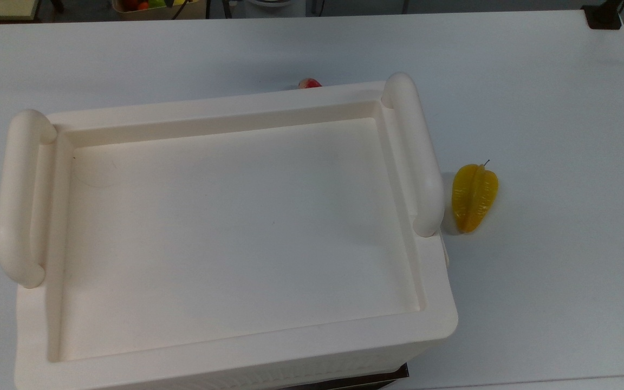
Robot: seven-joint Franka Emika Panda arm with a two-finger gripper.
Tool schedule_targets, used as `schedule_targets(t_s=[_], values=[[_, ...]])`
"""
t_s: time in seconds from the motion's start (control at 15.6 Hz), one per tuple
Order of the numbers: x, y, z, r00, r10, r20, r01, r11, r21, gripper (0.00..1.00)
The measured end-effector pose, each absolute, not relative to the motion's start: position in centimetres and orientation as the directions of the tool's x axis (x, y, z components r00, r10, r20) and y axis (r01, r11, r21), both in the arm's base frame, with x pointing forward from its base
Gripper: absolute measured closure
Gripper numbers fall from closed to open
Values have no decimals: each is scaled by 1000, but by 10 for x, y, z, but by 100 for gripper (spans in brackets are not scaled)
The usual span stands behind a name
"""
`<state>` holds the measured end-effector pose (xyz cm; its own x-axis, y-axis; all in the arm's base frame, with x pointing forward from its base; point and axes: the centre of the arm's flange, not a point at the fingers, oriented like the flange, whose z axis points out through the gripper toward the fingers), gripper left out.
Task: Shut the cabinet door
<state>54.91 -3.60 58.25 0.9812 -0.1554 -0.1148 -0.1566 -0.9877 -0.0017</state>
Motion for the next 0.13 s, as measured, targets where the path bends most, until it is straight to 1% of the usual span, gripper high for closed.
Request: schedule_targets(t_s=[0.13], values=[[549,-36,582,981,-159,-115,-160,-987,-1,0]])
